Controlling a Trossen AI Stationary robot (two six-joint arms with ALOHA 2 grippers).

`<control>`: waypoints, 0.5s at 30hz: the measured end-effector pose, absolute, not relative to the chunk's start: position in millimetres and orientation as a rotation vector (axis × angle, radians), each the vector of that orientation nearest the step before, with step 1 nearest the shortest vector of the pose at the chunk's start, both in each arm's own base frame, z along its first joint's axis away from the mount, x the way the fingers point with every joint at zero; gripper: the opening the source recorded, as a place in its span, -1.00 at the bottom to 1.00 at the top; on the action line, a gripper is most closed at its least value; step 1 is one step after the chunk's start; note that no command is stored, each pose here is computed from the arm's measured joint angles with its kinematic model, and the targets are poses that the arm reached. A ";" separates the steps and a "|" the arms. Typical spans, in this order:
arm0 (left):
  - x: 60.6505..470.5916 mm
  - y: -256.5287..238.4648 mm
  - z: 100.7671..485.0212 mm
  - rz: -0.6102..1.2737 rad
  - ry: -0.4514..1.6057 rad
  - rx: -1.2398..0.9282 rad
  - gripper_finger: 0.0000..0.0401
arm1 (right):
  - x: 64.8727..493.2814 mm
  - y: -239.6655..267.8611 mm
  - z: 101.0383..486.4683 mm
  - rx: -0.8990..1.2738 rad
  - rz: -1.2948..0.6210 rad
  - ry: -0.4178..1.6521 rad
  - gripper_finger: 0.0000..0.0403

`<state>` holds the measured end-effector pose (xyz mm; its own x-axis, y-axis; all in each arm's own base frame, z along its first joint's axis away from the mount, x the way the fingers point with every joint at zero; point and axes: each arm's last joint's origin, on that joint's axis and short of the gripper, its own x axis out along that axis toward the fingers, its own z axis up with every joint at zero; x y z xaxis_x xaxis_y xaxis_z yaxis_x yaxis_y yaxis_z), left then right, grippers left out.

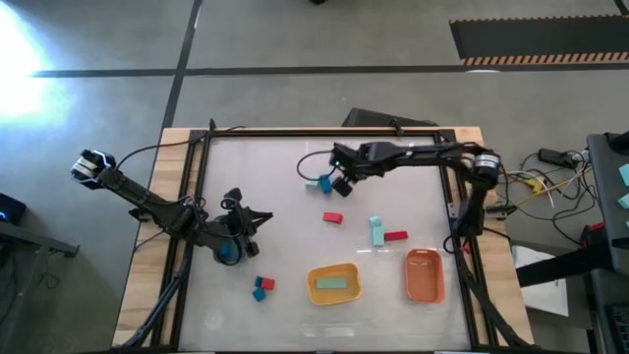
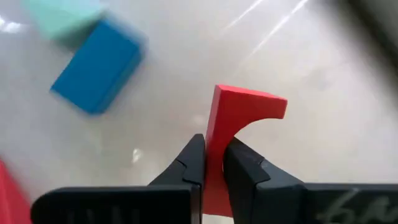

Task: Sort & place blocks by color
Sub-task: Put the red block into the orange bin

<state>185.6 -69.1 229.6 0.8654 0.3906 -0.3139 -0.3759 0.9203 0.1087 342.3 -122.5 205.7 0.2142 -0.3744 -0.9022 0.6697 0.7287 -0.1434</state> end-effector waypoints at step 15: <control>185.7 -69.2 229.8 0.401 0.336 0.043 -1.00 | 302.2 -128.7 346.7 0.093 -1.022 0.440 -0.88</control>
